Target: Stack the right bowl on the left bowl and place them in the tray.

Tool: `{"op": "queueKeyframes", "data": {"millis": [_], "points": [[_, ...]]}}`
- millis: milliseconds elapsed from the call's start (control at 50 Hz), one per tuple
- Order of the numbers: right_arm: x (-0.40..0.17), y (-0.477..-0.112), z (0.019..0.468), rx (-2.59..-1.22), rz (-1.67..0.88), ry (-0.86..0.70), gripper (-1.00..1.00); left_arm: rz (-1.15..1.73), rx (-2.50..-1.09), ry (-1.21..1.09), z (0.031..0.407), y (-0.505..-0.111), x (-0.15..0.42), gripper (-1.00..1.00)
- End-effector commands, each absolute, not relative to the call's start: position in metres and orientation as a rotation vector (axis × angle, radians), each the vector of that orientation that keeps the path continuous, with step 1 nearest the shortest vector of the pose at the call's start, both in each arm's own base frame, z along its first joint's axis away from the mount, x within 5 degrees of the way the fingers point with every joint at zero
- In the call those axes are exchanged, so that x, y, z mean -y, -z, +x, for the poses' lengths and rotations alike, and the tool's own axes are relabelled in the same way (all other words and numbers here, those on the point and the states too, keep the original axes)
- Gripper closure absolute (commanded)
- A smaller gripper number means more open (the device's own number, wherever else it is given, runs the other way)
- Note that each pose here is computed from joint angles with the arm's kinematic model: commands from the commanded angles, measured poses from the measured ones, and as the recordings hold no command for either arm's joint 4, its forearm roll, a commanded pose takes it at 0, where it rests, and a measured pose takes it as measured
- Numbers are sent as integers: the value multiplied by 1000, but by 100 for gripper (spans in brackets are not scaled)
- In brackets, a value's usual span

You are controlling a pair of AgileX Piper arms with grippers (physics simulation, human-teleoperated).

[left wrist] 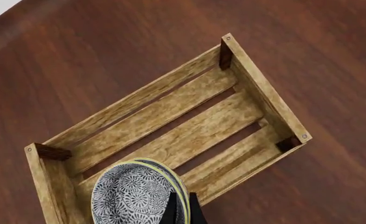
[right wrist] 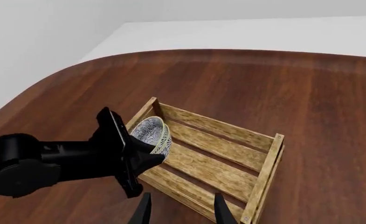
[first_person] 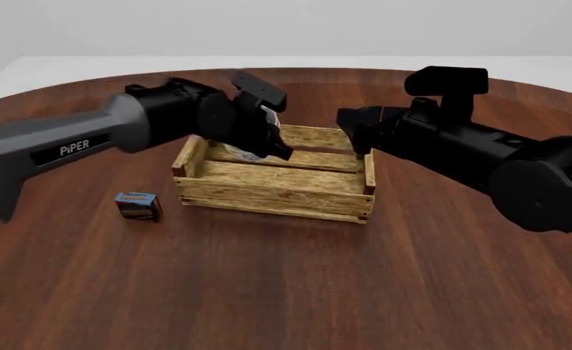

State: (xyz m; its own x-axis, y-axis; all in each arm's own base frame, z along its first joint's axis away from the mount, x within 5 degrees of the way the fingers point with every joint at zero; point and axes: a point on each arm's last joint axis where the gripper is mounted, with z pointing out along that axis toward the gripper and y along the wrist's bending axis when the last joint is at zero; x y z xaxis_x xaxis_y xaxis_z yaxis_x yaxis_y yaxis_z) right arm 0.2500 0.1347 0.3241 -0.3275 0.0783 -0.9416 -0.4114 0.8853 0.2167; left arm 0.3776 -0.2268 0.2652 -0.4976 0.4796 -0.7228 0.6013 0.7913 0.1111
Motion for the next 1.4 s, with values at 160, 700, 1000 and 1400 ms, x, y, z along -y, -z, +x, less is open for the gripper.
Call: {"op": "queueKeyframes", "data": {"millis": [160, 700, 1000, 1400], "points": [[-134, -325, 249, -1843, -248, -504, -100, 796, -2203, 173, 406, -249, 233, 100], [-134, -325, 248, -1843, -251, -505, -100, 810, -2214, 147, 428, -220, 234, 100], [-133, -325, 247, -1841, -249, -505, -100, 833, -2236, 135, 436, -200, 237, 100], [-131, -329, 242, -1830, -250, -508, -100, 844, -2258, 117, 444, -182, 234, 100]]}}
